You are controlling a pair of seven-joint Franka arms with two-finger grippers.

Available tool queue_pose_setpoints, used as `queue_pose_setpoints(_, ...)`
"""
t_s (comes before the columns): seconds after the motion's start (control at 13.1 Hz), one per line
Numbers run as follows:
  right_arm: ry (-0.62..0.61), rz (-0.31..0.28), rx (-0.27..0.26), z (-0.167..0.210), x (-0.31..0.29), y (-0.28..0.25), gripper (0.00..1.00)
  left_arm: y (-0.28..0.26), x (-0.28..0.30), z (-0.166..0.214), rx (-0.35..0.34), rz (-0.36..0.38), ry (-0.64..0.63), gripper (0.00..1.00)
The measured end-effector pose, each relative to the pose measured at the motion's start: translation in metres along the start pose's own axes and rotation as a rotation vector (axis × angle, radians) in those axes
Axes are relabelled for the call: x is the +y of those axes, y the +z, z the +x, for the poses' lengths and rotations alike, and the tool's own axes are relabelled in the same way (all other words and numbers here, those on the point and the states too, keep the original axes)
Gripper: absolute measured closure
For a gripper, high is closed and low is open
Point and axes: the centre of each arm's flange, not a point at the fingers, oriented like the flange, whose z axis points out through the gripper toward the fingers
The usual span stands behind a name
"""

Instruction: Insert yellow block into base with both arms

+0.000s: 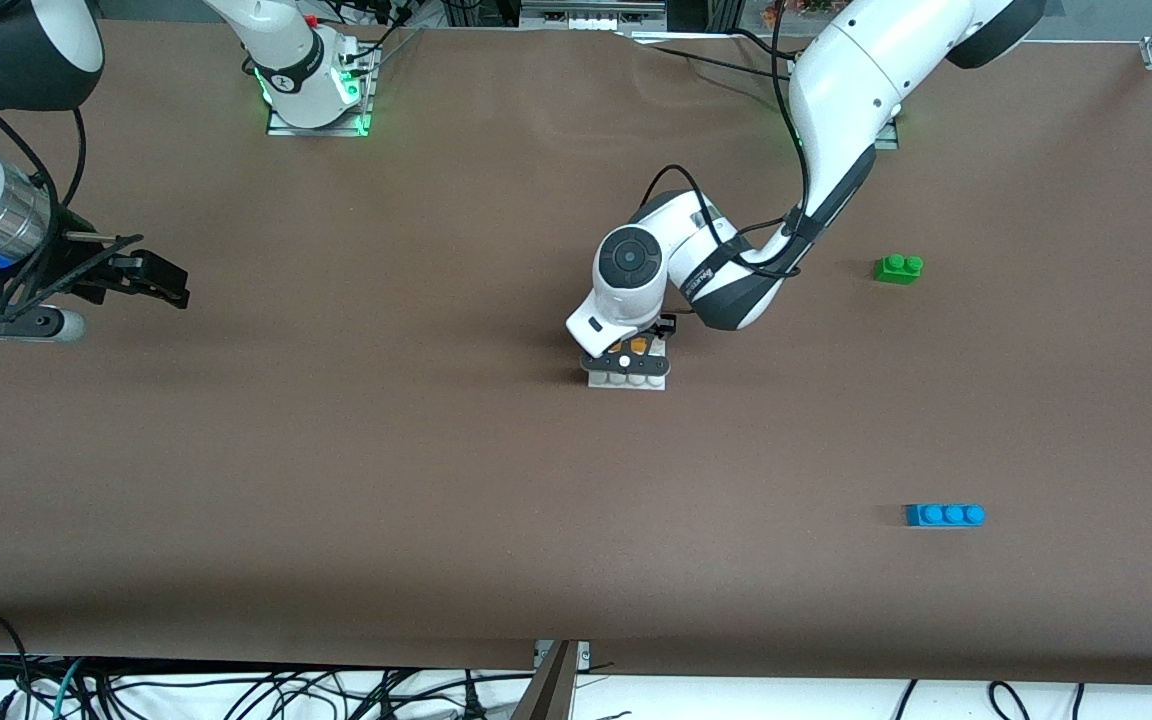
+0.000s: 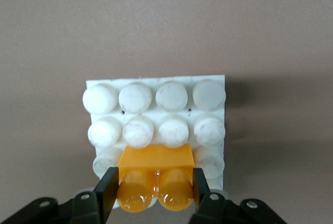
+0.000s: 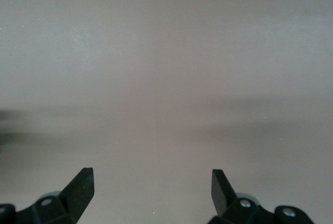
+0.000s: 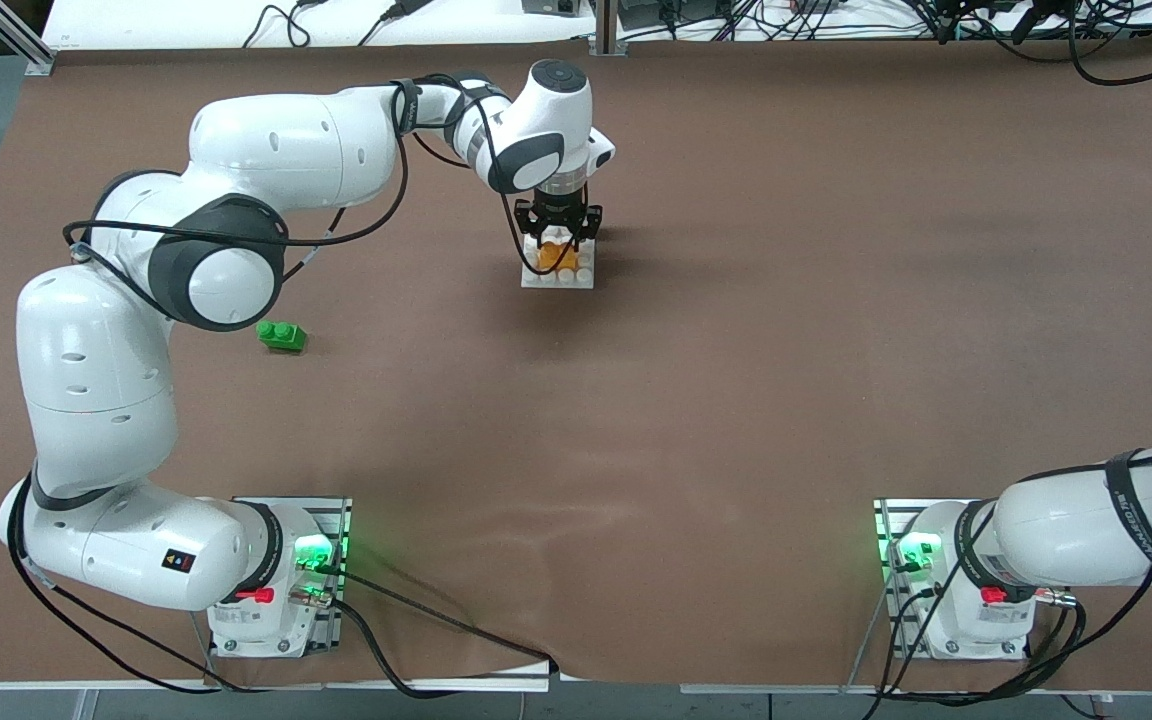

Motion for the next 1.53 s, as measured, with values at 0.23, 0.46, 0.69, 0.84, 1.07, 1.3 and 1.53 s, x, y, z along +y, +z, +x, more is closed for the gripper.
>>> queue_pose_setpoints(0.23,0.000,0.000,0.000,0.000,0.000,0.000,0.00,0.000,0.000,0.000,0.000,0.000,0.000,0.38)
queue_pose_setpoints(0.46,0.000,0.000,0.000,0.000,0.000,0.000,0.00,-0.005,-0.002,0.004,0.005,-0.002,-0.006,0.15)
queue_pose_setpoints(0.69,0.000,0.000,0.000,0.000,0.000,0.000,0.00,-0.046,-0.016,0.012,0.002,0.013,-0.045,0.00)
queue_pose_setpoints(0.84,0.000,0.000,0.000,0.000,0.000,0.000,0.00,-0.105,-0.041,0.016,-0.012,-0.008,-0.095,0.00)
queue_pose_setpoints(1.07,0.000,0.000,0.000,0.000,0.000,0.000,0.00,-0.188,-0.094,0.011,0.010,0.014,-0.121,0.00)
queue_pose_setpoints(1.3,0.000,0.000,0.000,0.000,0.000,0.000,0.00,-0.244,-0.126,-0.002,0.053,0.044,-0.164,0.00)
queue_pose_setpoints(1.53,0.000,0.000,-0.001,0.000,0.000,0.000,0.00,-0.295,-0.184,0.011,0.117,0.023,-0.246,0.00)
